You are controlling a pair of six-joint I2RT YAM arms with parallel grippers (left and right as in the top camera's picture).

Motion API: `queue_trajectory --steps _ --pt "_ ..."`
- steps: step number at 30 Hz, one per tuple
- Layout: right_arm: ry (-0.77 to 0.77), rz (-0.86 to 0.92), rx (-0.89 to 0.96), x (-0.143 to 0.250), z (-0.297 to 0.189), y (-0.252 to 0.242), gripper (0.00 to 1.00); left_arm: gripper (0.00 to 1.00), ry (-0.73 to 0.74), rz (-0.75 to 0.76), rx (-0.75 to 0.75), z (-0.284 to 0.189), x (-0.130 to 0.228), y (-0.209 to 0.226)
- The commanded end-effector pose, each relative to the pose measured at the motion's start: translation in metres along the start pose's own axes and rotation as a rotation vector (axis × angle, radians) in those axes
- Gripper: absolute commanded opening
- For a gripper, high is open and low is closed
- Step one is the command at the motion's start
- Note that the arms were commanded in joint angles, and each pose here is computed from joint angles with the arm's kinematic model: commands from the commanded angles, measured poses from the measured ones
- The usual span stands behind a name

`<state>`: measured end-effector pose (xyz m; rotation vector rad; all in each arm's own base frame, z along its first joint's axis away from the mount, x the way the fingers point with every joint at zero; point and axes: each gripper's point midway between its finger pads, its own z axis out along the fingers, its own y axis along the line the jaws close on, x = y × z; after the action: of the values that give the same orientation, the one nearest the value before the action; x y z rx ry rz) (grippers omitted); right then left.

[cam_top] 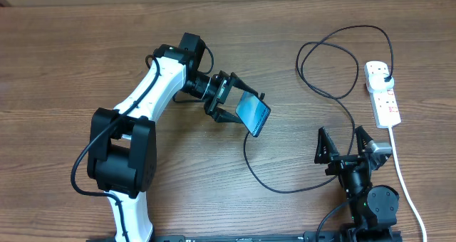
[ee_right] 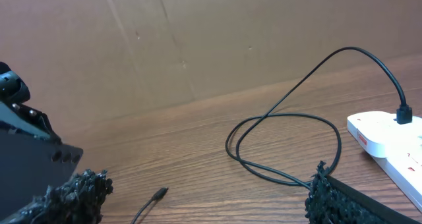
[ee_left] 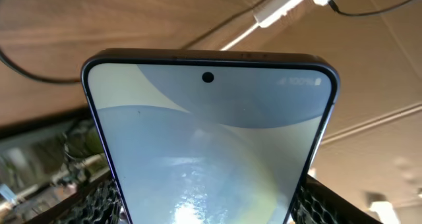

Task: Plug charger to phone and switch on socket
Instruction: 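Lift the phone with the left gripper and hold it upright mid-table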

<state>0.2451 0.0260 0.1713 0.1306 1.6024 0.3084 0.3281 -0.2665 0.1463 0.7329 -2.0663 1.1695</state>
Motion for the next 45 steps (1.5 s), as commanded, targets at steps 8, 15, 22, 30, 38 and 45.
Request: queue_trajectory --steps 8,15,22,30,38,45 --pt "-0.007 0.003 0.002 0.001 0.000 -0.001 1.00 0.38 0.134 -0.103 0.116 -0.016 0.020 -0.024" --pt "-0.007 0.003 0.002 0.001 0.000 -0.001 1.00 0.37 0.141 -0.137 0.176 -0.037 0.014 -0.029" --pt "-0.007 0.003 0.002 0.001 0.000 -0.001 1.00 0.36 0.118 -0.164 0.239 -0.064 0.002 -0.031" --pt "-0.007 0.003 0.002 0.001 0.000 -0.001 1.00 0.36 0.084 -0.196 0.302 -0.093 -0.012 -0.031" --pt "-0.007 0.003 0.002 0.001 0.000 -0.001 1.00 0.36 0.108 -0.198 0.346 -0.105 -0.011 -0.034" --pt "-0.007 0.003 0.002 0.001 0.000 -0.001 1.00 0.36 0.107 -0.203 0.346 -0.105 -0.012 -0.034"
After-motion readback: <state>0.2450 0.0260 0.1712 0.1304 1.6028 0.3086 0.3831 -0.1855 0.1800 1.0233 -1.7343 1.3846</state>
